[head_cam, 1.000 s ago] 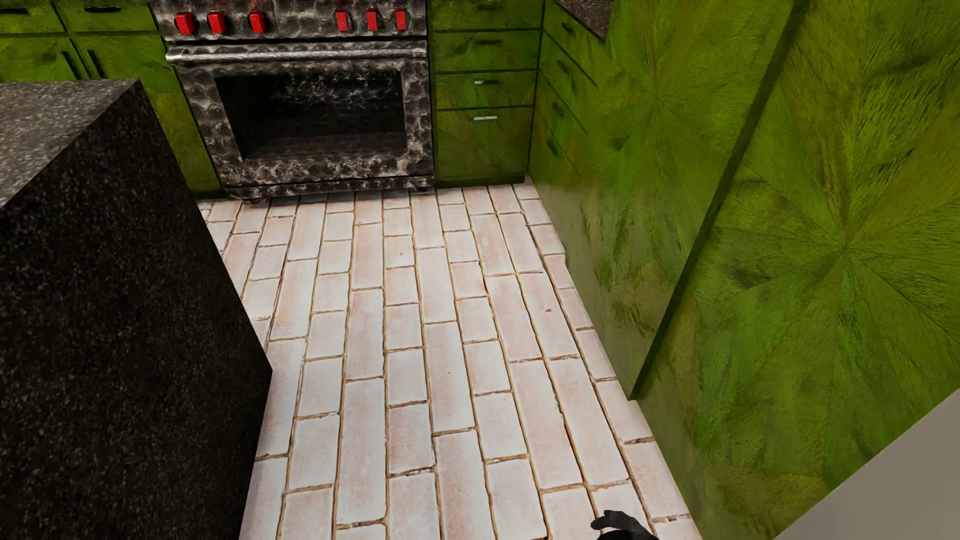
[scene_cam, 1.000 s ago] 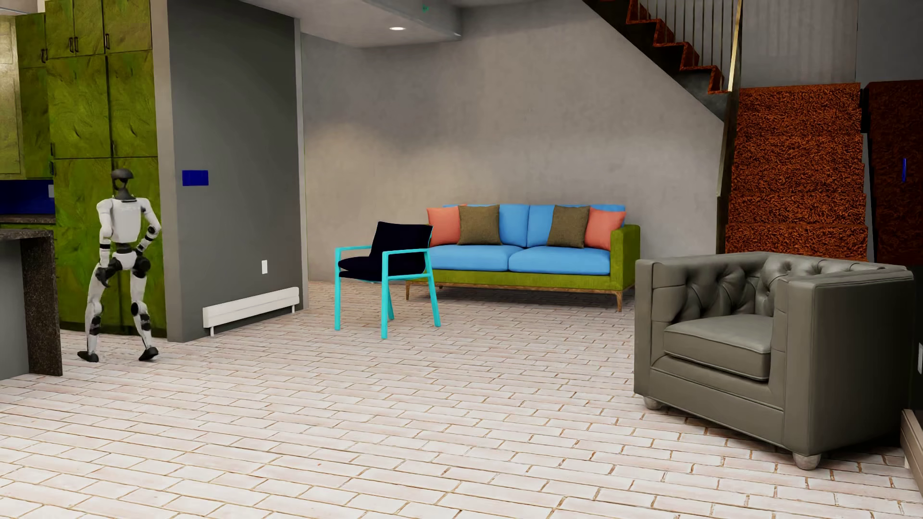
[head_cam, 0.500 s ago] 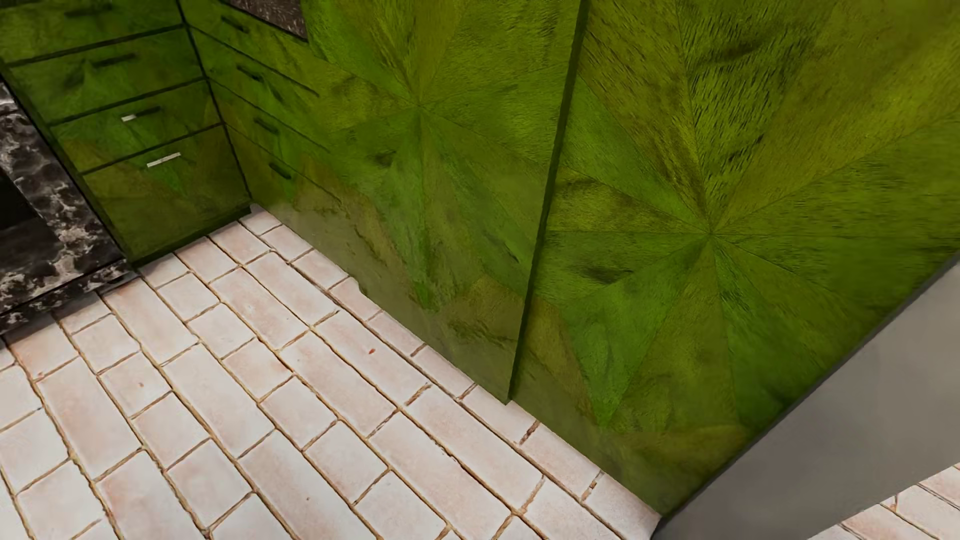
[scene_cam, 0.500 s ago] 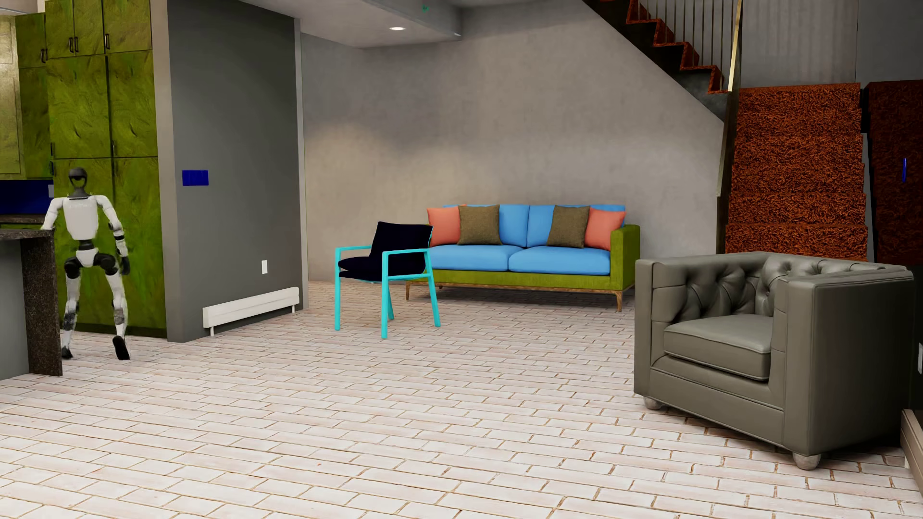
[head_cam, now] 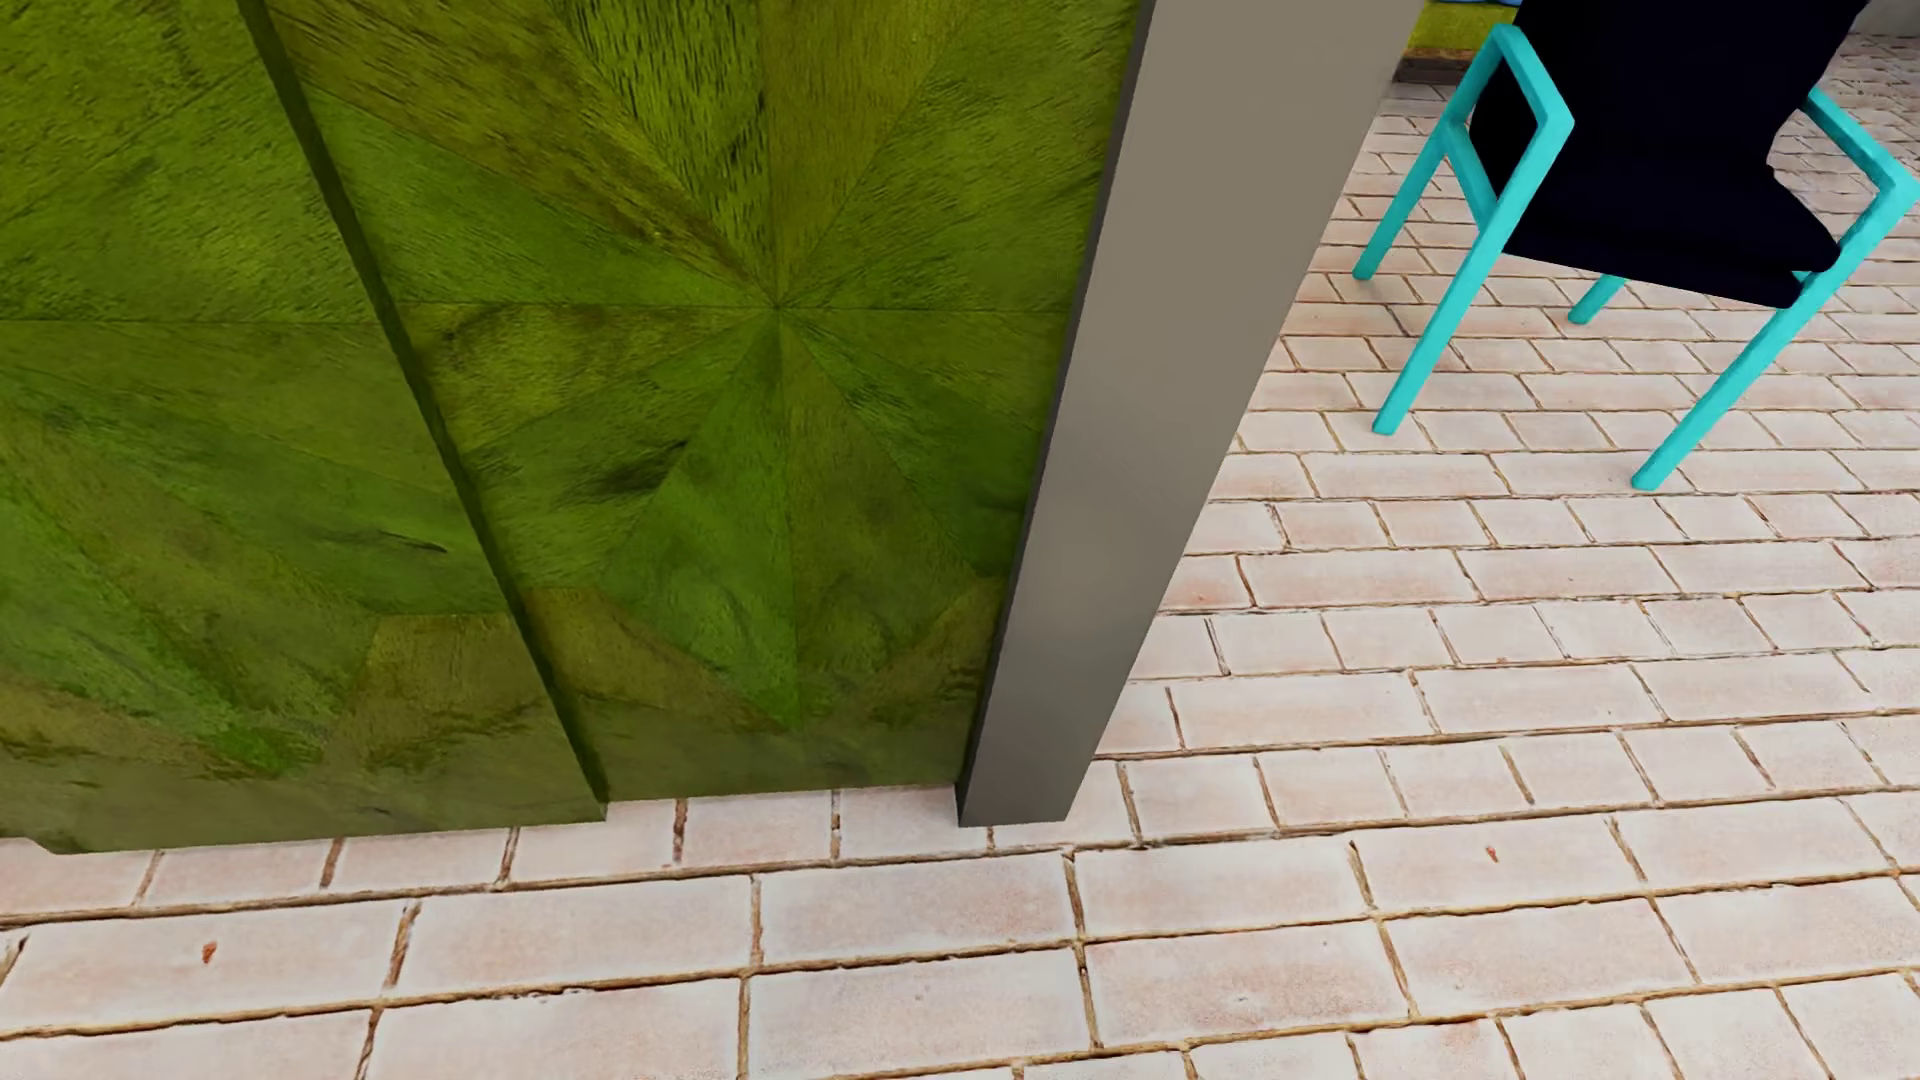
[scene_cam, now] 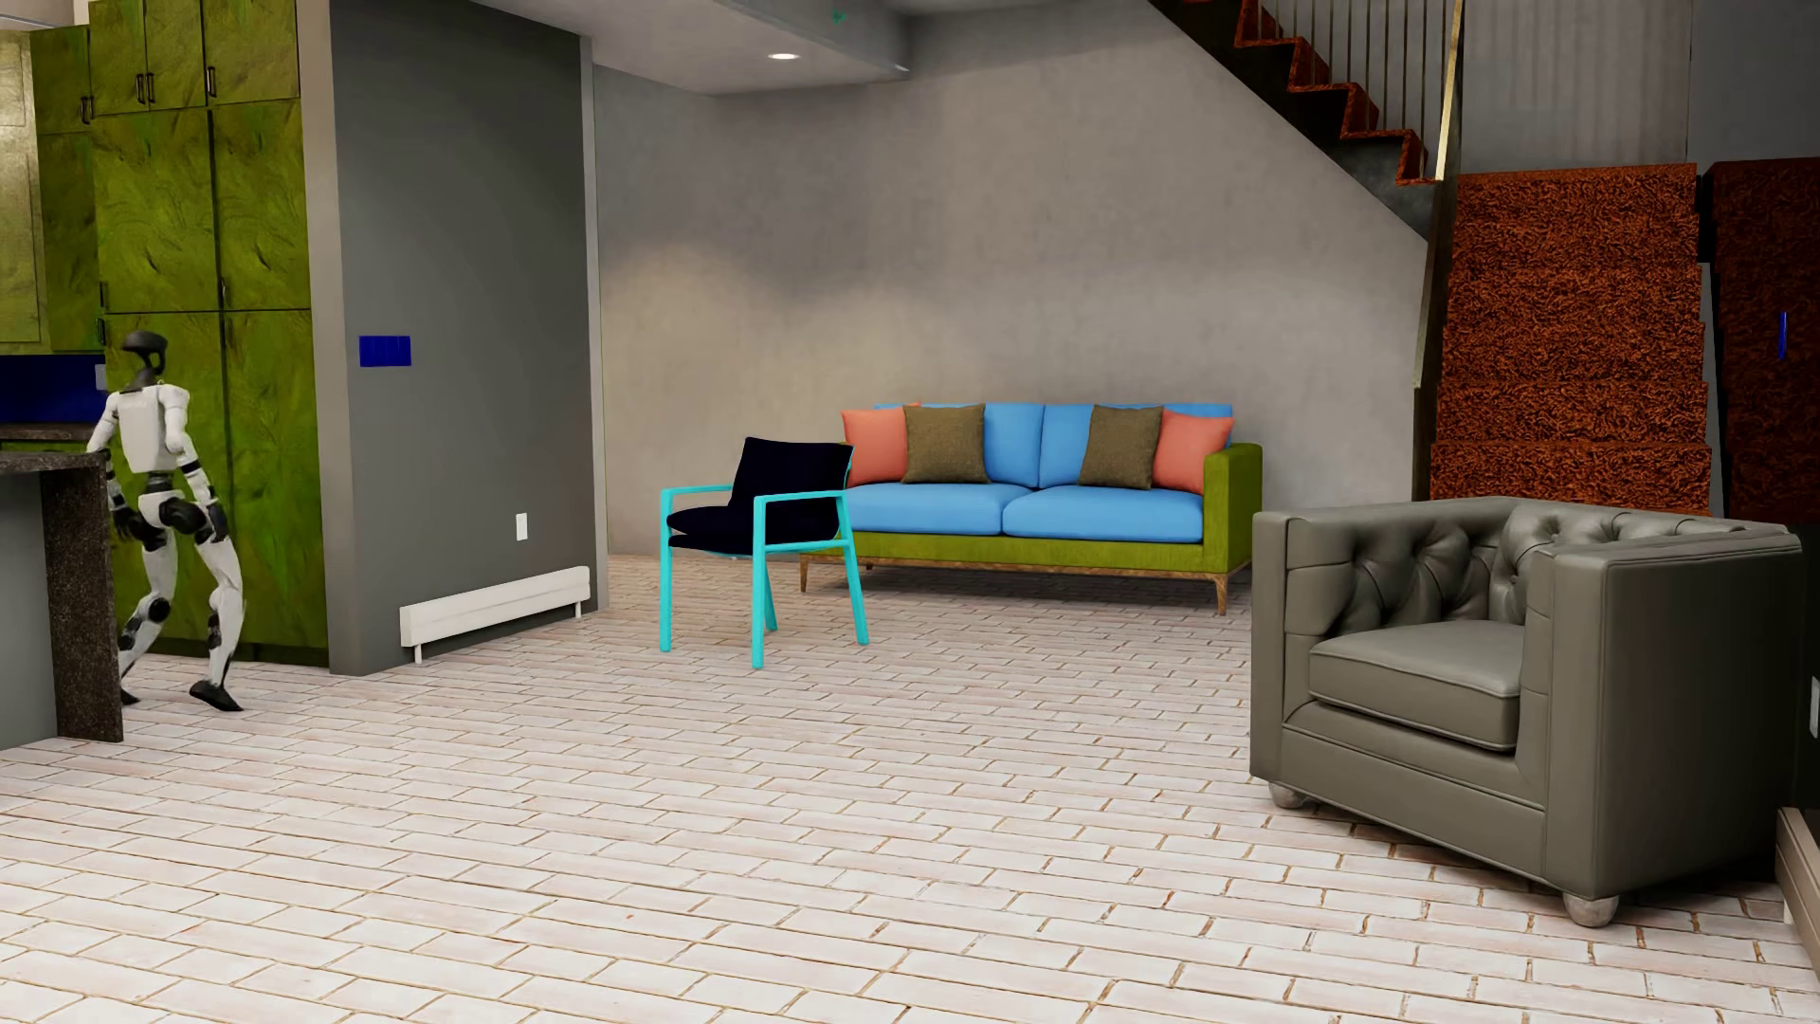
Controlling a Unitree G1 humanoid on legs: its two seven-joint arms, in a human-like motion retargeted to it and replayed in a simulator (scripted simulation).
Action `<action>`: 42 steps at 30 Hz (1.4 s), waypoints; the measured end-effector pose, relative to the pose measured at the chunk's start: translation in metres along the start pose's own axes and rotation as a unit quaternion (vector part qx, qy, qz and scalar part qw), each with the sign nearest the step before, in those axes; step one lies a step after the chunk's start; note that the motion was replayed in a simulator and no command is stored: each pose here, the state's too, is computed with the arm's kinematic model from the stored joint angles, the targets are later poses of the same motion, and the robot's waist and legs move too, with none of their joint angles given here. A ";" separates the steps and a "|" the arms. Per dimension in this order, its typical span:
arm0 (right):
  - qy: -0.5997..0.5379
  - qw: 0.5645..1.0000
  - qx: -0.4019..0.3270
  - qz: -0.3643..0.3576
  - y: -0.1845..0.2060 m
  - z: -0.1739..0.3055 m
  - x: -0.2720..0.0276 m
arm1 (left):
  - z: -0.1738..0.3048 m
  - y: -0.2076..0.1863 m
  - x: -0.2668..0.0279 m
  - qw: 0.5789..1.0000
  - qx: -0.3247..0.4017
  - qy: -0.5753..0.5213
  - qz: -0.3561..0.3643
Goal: Walk to the dark armchair
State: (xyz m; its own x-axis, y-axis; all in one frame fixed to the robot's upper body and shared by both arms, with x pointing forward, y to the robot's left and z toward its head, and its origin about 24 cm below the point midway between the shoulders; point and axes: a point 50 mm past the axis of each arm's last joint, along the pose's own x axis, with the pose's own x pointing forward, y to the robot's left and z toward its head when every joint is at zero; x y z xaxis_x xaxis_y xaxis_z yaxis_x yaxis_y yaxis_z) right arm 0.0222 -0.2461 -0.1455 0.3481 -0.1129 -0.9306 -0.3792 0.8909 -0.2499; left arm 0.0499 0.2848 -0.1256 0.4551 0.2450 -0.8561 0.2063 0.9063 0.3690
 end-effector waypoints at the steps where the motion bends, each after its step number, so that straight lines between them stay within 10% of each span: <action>1: 0.003 1.000 0.002 0.002 0.002 0.000 0.001 | 0.006 -0.002 0.002 1.000 0.004 -0.009 -0.005; 9: 0.048 0.995 -0.030 0.080 0.052 -0.030 -0.011 | 0.086 -0.014 0.002 0.986 0.038 -0.158 -0.031; 18: 0.060 0.994 -0.020 0.088 0.061 -0.034 -0.012 | 0.024 -0.036 -0.002 0.997 0.012 -0.054 -0.054; 31: -0.266 0.960 -0.062 -0.056 -0.051 0.165 -0.006 | -0.107 -0.059 -0.049 0.972 0.091 0.179 -0.124; 35: -0.166 0.982 -0.090 0.015 -0.004 0.115 0.015 | -0.110 -0.051 -0.044 0.965 0.117 0.201 -0.121; 42: 0.033 0.986 -0.110 0.124 0.064 -0.024 -0.011 | 0.042 -0.057 0.002 0.993 0.033 -0.076 -0.089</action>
State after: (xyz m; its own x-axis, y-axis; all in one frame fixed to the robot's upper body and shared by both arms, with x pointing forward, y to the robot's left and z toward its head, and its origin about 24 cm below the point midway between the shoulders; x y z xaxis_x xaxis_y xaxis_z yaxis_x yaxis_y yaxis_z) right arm -0.0266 -0.1985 -0.1580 0.1682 0.0617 -0.9838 -0.6247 0.7787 -0.0579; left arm 0.0756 0.2193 -0.1332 0.5317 0.0237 -0.8466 0.3485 0.9050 0.2442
